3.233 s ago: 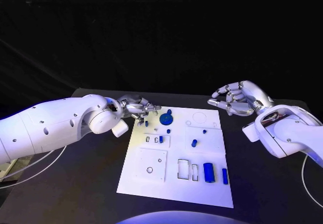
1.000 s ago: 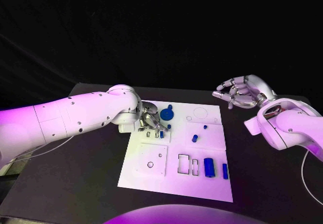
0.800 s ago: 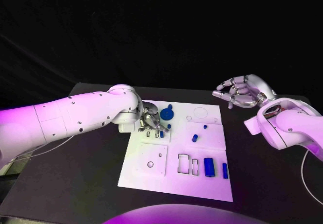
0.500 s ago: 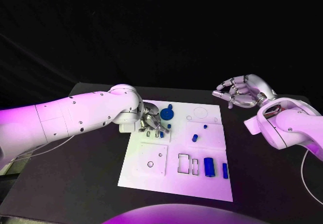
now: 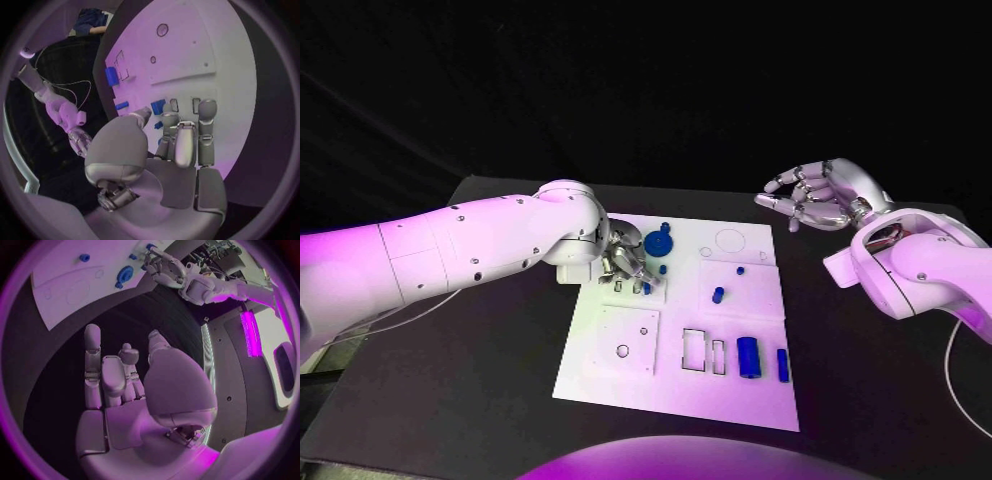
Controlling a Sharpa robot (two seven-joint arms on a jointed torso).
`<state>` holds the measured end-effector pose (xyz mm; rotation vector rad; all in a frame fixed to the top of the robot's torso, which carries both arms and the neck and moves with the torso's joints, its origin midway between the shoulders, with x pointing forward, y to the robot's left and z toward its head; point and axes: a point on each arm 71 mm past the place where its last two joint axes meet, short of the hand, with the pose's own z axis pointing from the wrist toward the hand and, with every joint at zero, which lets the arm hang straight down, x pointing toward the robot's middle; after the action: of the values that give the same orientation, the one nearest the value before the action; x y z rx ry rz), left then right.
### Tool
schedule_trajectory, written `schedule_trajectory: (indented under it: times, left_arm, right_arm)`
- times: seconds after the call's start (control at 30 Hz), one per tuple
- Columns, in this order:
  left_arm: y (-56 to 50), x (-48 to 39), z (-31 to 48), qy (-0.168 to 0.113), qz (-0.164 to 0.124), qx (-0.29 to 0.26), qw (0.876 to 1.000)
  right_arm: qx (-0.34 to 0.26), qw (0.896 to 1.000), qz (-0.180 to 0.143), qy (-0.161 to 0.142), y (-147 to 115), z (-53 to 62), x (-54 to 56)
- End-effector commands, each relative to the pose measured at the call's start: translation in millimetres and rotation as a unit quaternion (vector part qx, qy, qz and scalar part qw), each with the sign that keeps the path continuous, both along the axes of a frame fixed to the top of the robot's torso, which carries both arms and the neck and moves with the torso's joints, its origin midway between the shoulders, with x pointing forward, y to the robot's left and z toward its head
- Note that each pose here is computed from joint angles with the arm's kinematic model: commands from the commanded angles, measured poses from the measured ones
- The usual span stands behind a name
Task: Assemble the parts on the task board
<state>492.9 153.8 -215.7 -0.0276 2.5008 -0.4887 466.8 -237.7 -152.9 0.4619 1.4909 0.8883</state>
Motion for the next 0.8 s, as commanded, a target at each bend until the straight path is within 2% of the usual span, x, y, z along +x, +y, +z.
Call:
schedule_trajectory:
  times: [0.03, 0.47, 0.8]
  left_arm:
    - [-2.7, -2.2, -0.6, 0.018, -0.002, -0.012, 1.0]
    - [-4.8, -5.1, -1.1, 0.033, -0.003, -0.024, 0.999]
    - [3.1, -7.0, 1.7, 0.028, 0.01, -0.034, 0.999]
  right_arm:
    - [-0.003, 1.0, 0.004, 0.0, 0.5, -0.3, 0.3]
    - [0.0, 1.0, 0.002, -0.008, 0.8, 0.8, 0.6]
    - [0.0, 1.0, 0.003, -0.007, 1.5, 0.3, 0.9]
